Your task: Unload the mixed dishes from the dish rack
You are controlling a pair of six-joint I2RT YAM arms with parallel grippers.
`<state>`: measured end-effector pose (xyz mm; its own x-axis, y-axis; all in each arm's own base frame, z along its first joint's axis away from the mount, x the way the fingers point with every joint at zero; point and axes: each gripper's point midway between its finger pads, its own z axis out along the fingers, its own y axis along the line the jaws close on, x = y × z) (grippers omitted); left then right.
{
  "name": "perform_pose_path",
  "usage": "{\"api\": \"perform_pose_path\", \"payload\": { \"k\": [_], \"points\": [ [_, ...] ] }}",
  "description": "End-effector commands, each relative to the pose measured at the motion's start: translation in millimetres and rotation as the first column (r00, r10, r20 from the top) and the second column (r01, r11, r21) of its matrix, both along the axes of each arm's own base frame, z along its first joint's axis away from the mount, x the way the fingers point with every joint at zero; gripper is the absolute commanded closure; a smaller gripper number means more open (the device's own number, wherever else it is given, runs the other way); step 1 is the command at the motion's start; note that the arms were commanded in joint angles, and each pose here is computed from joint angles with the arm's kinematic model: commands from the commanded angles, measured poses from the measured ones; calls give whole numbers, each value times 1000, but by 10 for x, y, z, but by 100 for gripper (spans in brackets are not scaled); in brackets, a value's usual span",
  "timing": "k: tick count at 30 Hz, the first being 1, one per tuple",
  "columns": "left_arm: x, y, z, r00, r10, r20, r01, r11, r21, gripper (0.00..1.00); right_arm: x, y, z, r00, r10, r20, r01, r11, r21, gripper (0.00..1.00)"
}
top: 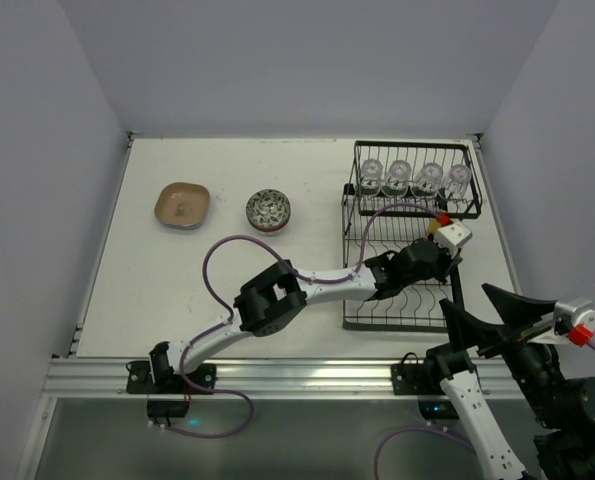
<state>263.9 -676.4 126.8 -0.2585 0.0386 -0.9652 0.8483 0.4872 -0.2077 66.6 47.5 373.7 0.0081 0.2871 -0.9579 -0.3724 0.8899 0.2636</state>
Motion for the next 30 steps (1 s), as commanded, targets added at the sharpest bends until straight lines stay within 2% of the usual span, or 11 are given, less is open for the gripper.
{"api": "perform_pose_path", "payload": {
  "k": [1,10,15,21,22,24,29,30],
  "points": [
    [-26,-64,343,999,-49,19,51,990,-131,100,-5,-3,29,1000,0,24,0,1000,-2,1],
    [-495,0,776,975,-187,120,210,951,-228,100,9,-4,30,1000,-2,21,2,1000,-7,1],
    [-646,99,1145,968,-189,163,231,928,-293,100,-11,-5,46,1000,1,27,0,1000,-7,1],
    [-895,249,1424,963,-205,176,253,914,-318,100,-41,-17,90,999,-1,38,1,1000,-4,1],
    [-968,281,1357,962,-217,168,260,916,-305,100,-38,-12,97,999,1,37,-1,1000,-3,1],
    [-1068,378,1557,956,-229,183,279,903,-326,100,-39,-11,97,999,1,38,-1,1000,0,1],
    [-1313,657,1653,961,-249,125,276,911,-307,100,-55,-23,140,998,-4,56,3,1000,8,1],
    [-1396,694,1530,960,-264,93,280,924,-261,100,-59,-25,157,998,-4,61,3,1000,11,1]
  ]
}}
